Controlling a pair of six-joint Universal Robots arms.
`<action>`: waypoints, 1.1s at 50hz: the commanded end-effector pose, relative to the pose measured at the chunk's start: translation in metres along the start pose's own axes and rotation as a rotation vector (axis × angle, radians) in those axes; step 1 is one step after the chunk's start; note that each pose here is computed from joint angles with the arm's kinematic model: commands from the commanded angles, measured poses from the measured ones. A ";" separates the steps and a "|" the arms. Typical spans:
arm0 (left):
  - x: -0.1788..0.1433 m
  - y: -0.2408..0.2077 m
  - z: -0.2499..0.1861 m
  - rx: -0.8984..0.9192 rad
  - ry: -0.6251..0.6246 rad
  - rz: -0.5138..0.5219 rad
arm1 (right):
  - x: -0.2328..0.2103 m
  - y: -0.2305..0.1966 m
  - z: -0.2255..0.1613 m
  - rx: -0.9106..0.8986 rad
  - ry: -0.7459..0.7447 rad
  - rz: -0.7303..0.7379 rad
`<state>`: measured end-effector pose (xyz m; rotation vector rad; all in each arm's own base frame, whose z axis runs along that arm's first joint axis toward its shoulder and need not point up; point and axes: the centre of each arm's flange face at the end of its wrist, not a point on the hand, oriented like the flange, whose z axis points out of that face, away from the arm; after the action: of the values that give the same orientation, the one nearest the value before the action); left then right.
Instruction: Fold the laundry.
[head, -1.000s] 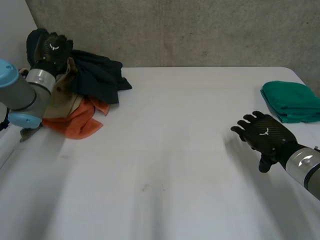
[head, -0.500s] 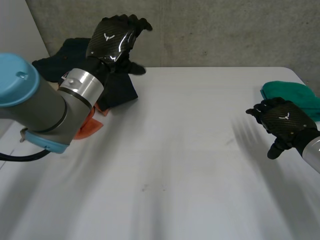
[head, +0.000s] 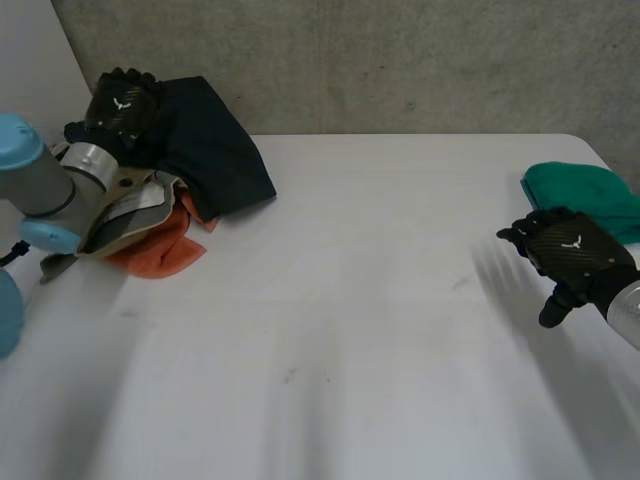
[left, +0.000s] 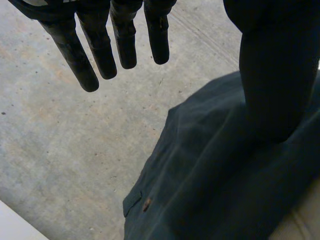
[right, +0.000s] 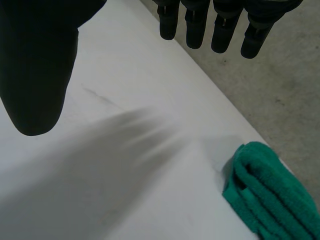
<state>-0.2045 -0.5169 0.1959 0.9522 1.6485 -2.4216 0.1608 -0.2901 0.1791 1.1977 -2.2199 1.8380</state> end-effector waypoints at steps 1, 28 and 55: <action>0.017 0.028 0.000 -0.017 0.034 -0.015 | -0.002 0.005 0.002 -0.016 -0.007 0.008; 0.061 -0.238 -0.054 0.486 0.081 -0.256 | 0.002 0.006 0.005 -0.019 0.006 0.014; 0.197 -0.230 -0.181 0.028 0.492 -0.512 | 0.008 0.002 0.001 -0.011 0.019 0.017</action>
<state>-0.3875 -0.2029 0.1999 1.5287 2.3413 -2.5844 0.1548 -0.2961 0.1813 1.1603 -2.2239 1.8394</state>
